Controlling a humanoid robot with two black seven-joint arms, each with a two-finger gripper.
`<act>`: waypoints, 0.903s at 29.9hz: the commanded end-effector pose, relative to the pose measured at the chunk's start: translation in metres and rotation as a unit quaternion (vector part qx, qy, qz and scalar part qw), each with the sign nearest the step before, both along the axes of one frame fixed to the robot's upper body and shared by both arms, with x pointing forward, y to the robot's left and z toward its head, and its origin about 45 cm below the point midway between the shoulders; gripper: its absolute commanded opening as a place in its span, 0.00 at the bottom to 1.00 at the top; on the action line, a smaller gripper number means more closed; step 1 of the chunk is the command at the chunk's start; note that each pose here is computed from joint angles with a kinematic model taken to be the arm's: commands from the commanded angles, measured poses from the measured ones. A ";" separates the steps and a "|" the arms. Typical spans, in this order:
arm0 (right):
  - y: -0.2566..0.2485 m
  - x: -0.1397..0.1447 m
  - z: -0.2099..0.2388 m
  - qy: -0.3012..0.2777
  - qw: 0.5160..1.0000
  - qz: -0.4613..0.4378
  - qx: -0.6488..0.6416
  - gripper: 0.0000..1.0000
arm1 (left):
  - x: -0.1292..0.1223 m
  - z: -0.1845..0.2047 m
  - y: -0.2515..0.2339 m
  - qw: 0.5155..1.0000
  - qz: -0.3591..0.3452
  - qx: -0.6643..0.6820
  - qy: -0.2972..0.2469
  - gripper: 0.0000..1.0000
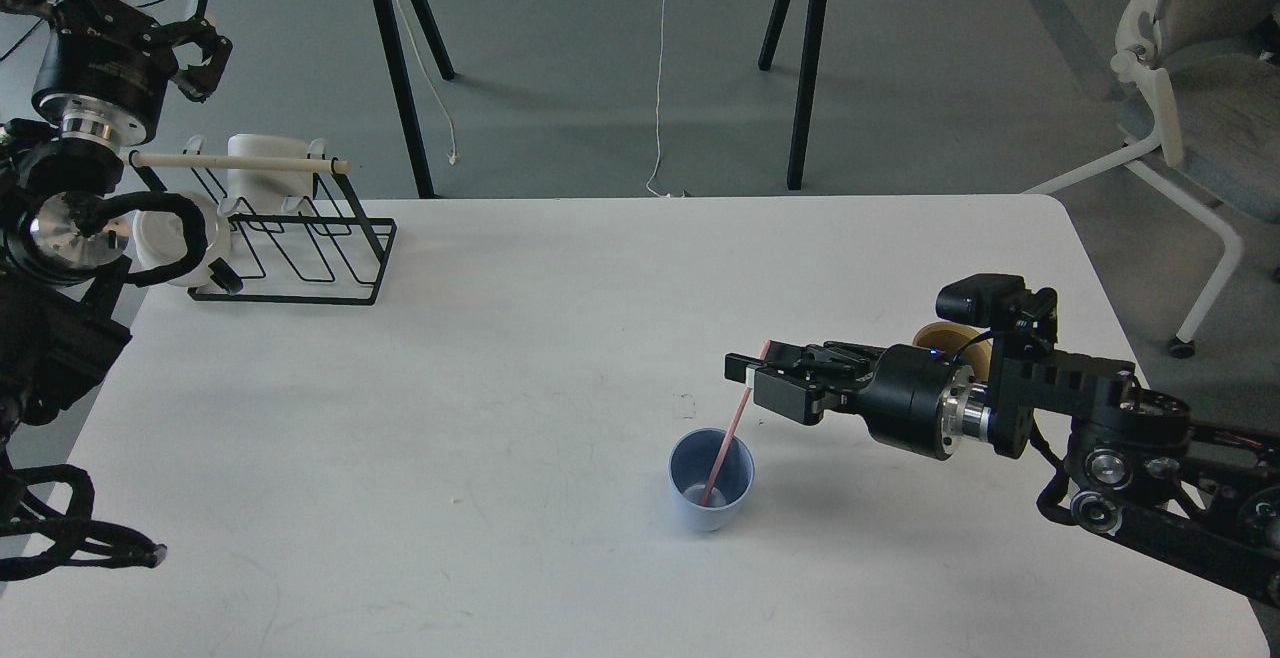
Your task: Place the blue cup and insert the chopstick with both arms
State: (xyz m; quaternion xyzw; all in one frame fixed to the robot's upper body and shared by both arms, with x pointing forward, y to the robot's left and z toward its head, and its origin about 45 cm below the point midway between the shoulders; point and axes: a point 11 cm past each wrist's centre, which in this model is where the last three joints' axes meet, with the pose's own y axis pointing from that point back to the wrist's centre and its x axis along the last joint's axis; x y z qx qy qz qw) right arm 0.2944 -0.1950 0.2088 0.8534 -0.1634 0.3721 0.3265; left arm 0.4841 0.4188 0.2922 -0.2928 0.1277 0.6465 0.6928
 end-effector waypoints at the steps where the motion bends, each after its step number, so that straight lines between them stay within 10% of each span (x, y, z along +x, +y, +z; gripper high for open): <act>1: -0.006 0.016 0.023 -0.031 0.999 -0.018 0.019 0.82 | 0.000 0.001 0.001 1.000 0.001 0.000 0.000 1.00; 3: -0.009 0.030 0.046 -0.048 0.997 -0.042 0.050 0.97 | -0.001 0.002 0.003 1.000 0.003 0.002 -0.001 1.00; 13: -0.072 0.112 0.147 -0.038 0.923 -0.228 0.306 1.00 | 0.004 0.004 -0.008 1.000 -0.007 -0.004 -0.005 1.00; 27: -0.137 0.163 0.121 0.137 0.685 -0.372 0.611 0.99 | 0.011 0.002 -0.032 0.999 -0.025 -0.020 -0.009 1.00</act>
